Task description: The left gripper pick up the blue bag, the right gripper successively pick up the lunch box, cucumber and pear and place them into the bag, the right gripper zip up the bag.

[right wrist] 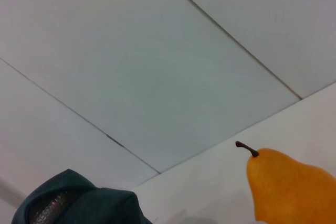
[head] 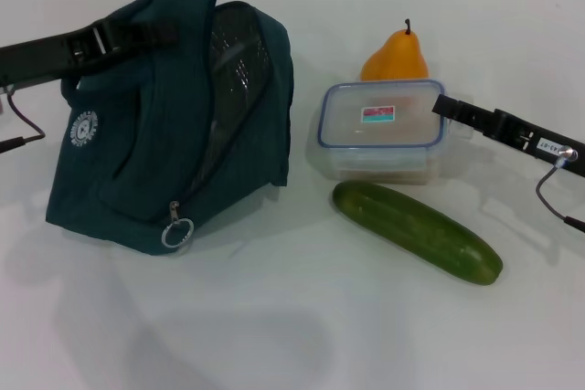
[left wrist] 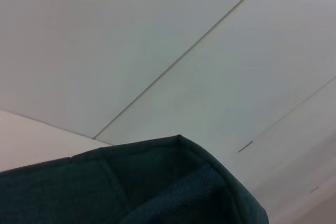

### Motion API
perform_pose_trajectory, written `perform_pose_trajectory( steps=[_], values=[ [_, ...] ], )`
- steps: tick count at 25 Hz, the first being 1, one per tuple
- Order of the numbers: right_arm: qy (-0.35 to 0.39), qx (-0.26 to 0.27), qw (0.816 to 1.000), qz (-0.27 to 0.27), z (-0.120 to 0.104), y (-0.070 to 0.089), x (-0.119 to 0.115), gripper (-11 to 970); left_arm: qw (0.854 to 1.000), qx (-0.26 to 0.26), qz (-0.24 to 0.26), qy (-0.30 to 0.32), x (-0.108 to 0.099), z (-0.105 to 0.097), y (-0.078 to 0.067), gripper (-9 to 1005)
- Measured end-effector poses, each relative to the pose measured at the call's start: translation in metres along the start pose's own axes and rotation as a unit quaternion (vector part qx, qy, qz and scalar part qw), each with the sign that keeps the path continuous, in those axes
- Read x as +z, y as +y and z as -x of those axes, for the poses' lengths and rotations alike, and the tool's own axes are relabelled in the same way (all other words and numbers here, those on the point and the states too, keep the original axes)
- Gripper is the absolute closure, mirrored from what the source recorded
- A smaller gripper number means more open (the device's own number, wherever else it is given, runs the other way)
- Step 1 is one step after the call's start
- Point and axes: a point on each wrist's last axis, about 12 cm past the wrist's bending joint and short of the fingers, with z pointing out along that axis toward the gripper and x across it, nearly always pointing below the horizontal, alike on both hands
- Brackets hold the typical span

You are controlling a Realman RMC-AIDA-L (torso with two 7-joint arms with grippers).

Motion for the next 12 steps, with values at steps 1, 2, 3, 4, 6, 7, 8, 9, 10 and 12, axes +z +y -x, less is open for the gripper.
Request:
perform_pose_trajectory(
  steps=[1,2,3,4,6,7,8,9,10,12],
  values=[
    [0.0,0.001,1.0,0.0,-0.0003,0.0,0.0,581,1.0,0.0,0.0,0.0,-0.0002,-0.0002,0.0001,949],
    [0.0,0.001,1.0,0.0,-0.0006,0.0,0.0,584,1.0,0.0,0.0,0.0,-0.0002,-0.0002,0.0001,949],
    [0.0,0.002,1.0,0.001,-0.0008,0.0002,0.0001,588,1.0,0.0,0.0,0.0,-0.0003,-0.0004,0.0001,949],
    [0.0,0.002,1.0,0.002,-0.001,0.0005,0.0001,592,1.0,0.0,0.0,0.0,-0.0004,-0.0005,0.0002,949],
    [0.001,0.004,1.0,0.005,-0.0013,0.0013,0.0003,599,1.0,-0.001,-0.001,0.001,-0.0004,-0.0008,0.0,949],
    [0.001,0.006,1.0,0.007,-0.0015,0.0019,0.0004,606,1.0,-0.001,-0.001,0.001,-0.0003,-0.0009,0.0,949],
    [0.001,0.006,1.0,0.008,-0.0015,0.0021,0.0006,613,1.0,-0.001,-0.001,0.001,-0.0003,-0.0009,0.0,949],
    [0.001,0.007,1.0,0.01,-0.0013,0.0028,0.001,619,1.0,-0.001,-0.001,0.001,-0.0003,-0.001,0.0,949],
    [0.001,0.007,1.0,0.013,-0.001,0.0034,0.0015,626,1.0,-0.001,-0.001,0.001,-0.0003,-0.0011,0.0,949],
    [0.002,0.007,1.0,0.015,-0.0007,0.0041,0.002,653,1.0,-0.001,-0.001,0.001,-0.0004,-0.0013,0.0001,949]
  ],
)
